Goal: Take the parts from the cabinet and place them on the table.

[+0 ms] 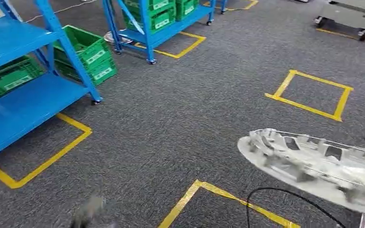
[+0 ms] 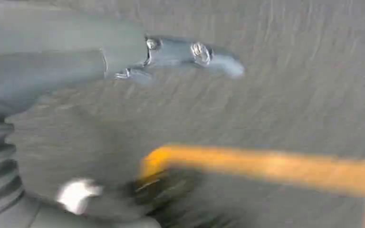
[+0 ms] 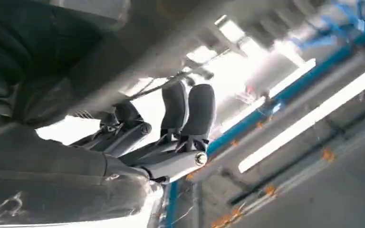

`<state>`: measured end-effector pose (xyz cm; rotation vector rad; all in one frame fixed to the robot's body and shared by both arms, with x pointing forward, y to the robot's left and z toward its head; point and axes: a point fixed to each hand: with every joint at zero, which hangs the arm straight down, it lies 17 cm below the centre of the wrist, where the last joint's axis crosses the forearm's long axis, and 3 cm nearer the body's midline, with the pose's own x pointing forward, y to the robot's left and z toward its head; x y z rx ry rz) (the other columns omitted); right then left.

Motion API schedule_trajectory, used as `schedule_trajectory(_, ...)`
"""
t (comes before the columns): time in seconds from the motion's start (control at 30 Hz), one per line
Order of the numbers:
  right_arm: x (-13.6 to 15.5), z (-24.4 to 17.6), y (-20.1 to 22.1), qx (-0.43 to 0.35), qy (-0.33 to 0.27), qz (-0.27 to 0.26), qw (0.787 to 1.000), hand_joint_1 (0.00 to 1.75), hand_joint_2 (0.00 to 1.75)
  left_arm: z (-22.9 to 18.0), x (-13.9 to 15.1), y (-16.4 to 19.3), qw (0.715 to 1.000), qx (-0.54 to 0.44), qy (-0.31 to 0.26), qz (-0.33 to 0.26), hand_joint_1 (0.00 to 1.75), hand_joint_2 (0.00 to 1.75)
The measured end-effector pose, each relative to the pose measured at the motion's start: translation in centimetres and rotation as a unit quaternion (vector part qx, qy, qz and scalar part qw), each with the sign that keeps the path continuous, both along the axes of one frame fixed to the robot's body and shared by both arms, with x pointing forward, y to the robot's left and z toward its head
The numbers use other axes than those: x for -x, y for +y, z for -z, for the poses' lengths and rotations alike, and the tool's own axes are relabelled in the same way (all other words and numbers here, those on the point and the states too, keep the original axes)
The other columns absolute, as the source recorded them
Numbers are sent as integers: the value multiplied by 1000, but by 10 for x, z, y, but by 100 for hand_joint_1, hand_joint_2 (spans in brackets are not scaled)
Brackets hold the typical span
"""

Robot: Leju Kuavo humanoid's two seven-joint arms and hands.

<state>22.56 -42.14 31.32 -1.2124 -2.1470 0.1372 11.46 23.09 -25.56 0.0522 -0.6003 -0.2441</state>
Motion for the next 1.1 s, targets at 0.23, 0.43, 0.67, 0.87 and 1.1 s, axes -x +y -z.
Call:
schedule_trajectory(0.23, 73, -26, -57, 70, 34, 140, 987, 175, 175, 6, 49, -21, 998, 31, 41, 29, 0, 175)
schedule_trajectory(0.43, 91, -32, -63, 72, 26, 184, 980, 175, 175, 8, 66, -25, 997, 39, 58, 38, 0, 175)
schedule_trajectory(0.67, 103, -34, -69, 78, 18, 220, 972, 175, 175, 10, 70, -23, 996, 37, 66, 40, 0, 175)
schedule_trajectory(0.87, 106, -33, -77, 93, 26, 253, 963, 175, 175, 12, 76, -19, 996, 30, 81, 30, 0, 175)
schedule_trajectory(1.1, 109, -25, -93, 87, 48, 274, 956, 175, 175, 13, 78, -17, 995, 29, 89, 28, 0, 175)
